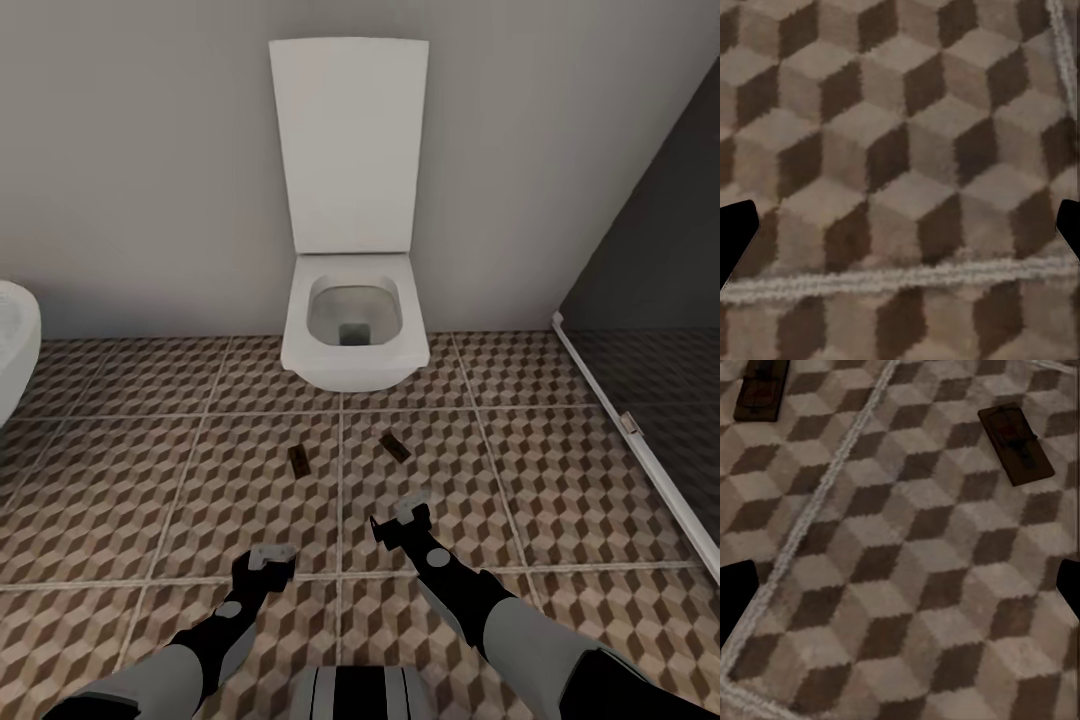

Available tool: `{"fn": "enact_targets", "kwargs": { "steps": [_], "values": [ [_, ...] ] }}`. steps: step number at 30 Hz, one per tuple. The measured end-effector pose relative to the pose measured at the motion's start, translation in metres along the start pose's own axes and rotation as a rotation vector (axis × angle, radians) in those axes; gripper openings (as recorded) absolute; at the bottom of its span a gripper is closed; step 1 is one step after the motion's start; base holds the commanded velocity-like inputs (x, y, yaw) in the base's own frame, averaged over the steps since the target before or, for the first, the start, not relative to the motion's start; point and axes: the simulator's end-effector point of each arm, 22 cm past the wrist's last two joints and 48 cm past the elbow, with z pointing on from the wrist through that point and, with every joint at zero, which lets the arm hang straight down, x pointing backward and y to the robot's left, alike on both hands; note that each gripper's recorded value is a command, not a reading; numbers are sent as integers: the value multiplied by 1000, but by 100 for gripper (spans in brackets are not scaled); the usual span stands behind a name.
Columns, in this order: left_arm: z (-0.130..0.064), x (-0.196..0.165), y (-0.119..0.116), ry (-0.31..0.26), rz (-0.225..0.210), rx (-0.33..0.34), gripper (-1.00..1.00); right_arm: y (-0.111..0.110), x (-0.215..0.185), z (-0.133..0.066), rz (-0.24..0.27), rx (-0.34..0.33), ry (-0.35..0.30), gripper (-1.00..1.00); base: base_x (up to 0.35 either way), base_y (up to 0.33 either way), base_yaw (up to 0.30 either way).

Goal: Take the four mousetraps from the cabinet in the bathroom and place them on the bathroom floor. Make sure all four end up on the same floor surface, and ensure that at least two of them are either under or directly next to the same bathroom sink.

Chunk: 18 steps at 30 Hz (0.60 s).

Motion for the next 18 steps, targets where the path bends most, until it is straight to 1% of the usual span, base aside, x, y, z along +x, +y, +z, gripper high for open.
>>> {"fn": "enact_targets", "kwargs": {
  "steps": [8,18],
  "values": [
    [-7,-12,1,-17,3,-2,100,-4,-20,-7,-9,9,-30,100,0,0,0],
    [-16,-33,2,-53,3,-4,100,-9,-44,-17,-21,21,-67,100,0,0,0]
  ]
}}
